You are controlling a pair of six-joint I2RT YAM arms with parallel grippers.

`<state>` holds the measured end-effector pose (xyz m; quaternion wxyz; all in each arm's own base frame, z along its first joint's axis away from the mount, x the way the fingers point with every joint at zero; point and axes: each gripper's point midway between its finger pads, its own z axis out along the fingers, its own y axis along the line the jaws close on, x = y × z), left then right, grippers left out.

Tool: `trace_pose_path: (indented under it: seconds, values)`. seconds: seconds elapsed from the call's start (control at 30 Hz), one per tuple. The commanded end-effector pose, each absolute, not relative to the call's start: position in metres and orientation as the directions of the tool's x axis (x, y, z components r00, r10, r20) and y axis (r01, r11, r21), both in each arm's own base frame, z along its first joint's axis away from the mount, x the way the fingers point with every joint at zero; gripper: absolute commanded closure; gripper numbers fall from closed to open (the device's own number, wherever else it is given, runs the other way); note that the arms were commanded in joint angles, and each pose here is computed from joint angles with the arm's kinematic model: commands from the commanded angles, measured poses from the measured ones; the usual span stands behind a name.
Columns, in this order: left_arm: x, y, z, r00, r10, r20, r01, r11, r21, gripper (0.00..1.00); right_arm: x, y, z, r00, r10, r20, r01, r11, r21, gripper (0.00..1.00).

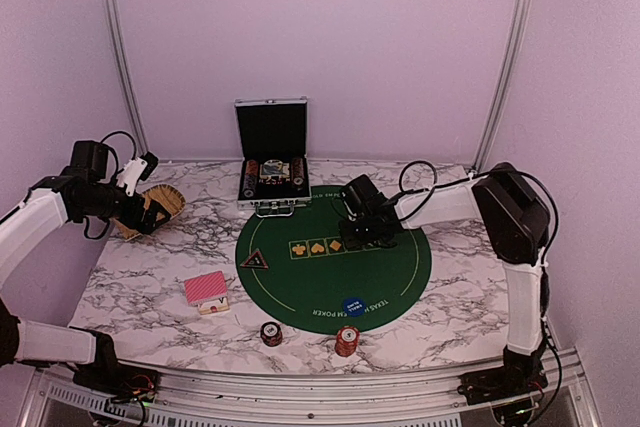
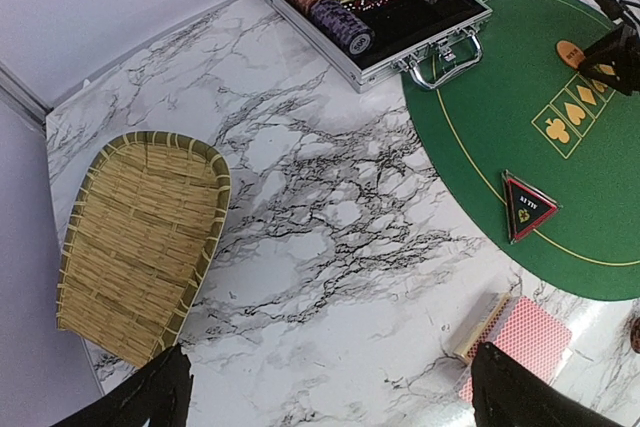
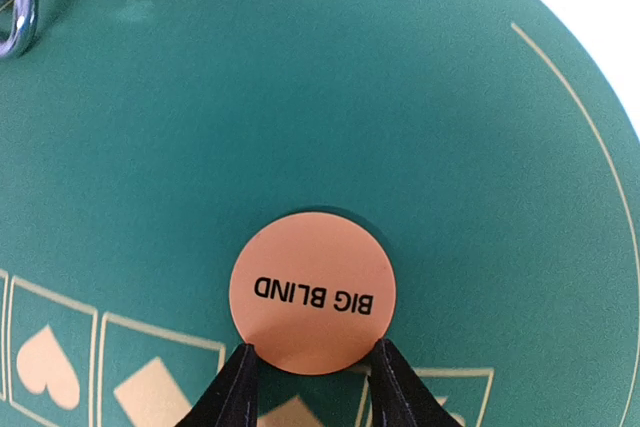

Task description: Distribute texas hold em gaming equipment

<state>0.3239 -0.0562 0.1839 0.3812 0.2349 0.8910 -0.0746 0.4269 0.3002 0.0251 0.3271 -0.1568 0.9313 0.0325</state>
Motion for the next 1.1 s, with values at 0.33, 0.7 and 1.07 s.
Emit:
trace_pose_path:
  seconds: [0.33, 0.7, 1.07]
  values:
    - [0.325, -0.054, 0.199, -0.584, 0.366, -0.724, 0.471, 0.880, 0.064, 0.01, 0.489, 0.266, 0.000, -0.760, -0.245, -0.602, -0.216, 0.969, -0.120, 0.64]
    - [0.325, -0.055, 0.200, -0.586, 0.358, -0.727, 0.473, 0.880, 0.052, 0.01, 0.459, 0.270, 0.068, -0.712, -0.253, -0.655, -0.280, 0.958, -0.066, 0.55]
    - [0.324, -0.054, 0.200, -0.590, 0.360, -0.722, 0.470, 0.881, 0.055, 0.01, 0.303, 0.341, 0.064, -0.666, -0.518, -0.537, -0.658, 0.747, 0.096, 0.47]
